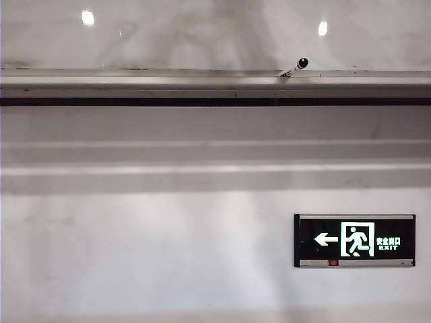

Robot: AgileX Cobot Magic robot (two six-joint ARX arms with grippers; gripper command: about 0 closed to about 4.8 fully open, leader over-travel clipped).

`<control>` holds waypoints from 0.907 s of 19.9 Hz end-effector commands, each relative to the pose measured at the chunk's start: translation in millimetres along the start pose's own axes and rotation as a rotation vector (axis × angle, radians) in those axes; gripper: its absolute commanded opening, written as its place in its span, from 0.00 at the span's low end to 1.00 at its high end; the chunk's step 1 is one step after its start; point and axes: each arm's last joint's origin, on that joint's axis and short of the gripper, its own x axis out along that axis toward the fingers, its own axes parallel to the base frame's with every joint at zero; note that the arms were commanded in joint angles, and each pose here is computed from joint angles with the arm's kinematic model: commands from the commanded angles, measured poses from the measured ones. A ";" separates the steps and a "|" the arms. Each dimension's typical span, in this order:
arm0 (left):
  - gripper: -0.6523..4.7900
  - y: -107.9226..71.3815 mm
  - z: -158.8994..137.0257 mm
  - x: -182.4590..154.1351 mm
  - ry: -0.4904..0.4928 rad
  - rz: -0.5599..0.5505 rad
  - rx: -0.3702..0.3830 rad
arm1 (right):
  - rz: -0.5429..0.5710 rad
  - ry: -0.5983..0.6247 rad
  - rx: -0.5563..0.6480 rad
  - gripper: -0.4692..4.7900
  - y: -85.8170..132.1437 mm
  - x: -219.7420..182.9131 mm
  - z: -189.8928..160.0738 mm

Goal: Wipe the whiteboard clean using the black magnetic whiteboard eraser attached to the whiteboard.

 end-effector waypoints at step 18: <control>0.11 -0.8 3.1 -2.2 -0.015 -0.026 -0.005 | 0.070 0.070 0.001 0.10 50.4 2.1 -14.0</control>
